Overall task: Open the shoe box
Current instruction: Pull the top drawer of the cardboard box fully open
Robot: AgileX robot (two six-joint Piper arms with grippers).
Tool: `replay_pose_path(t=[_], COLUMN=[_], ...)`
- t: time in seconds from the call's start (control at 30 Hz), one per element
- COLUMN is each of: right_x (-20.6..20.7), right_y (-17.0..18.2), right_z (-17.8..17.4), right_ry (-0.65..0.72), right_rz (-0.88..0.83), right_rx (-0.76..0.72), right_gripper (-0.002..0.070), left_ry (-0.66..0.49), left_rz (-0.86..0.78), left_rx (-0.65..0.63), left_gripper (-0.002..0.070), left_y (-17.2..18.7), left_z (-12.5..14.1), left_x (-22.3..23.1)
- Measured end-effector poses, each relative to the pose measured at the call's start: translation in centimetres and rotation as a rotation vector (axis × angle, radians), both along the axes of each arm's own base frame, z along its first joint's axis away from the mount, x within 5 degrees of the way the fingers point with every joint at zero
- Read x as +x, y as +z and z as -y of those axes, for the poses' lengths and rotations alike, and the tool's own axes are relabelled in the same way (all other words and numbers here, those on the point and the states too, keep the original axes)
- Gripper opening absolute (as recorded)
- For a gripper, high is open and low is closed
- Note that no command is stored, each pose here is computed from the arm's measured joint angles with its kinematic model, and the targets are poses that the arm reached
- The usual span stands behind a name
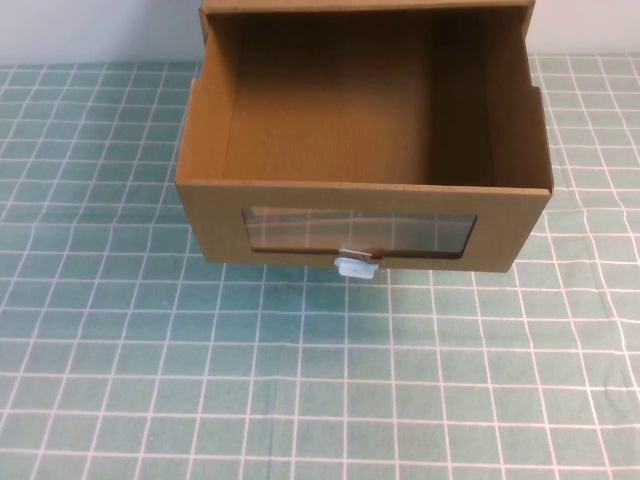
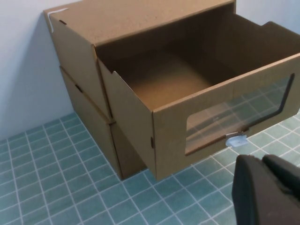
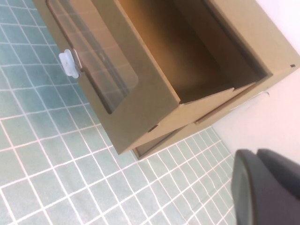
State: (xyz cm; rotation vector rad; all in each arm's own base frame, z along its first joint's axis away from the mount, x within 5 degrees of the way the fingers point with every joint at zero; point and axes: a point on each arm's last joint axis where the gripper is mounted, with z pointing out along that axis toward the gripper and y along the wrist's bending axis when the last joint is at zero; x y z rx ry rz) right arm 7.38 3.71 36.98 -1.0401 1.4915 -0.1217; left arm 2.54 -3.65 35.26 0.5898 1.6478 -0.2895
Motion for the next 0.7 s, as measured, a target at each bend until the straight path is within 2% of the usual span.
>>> replay_pose_path(t=[0.2, 0.43, 0.6, 0.7], right_x=[0.0, 0.0, 0.0, 0.0], right_y=[0.0, 0.0, 0.0, 0.0], right_z=[0.0, 0.0, 0.0, 0.0], right_ry=[0.000, 0.000, 0.000, 0.000], right_rz=[0.000, 0.000, 0.000, 0.000], right_rx=[0.000, 0.000, 0.000, 0.000], right_gripper=[-0.0013, -0.0014, -0.0013, -0.0013], left_ry=[0.001, 0.108, 0.199, 0.251], left_rz=[0.002, 0.126, 0.242, 0.261], left_rx=[0.002, 0.216, 0.210, 0.133], left_gripper=[-0.0005, -0.0005, -0.0005, -0.0005], left_y=[0.0, -0.1, -0.9, -3.2], left_z=[0.0, -1.2, -1.7, -2.0], left_x=[0.0, 0.7, 2.0, 2.2])
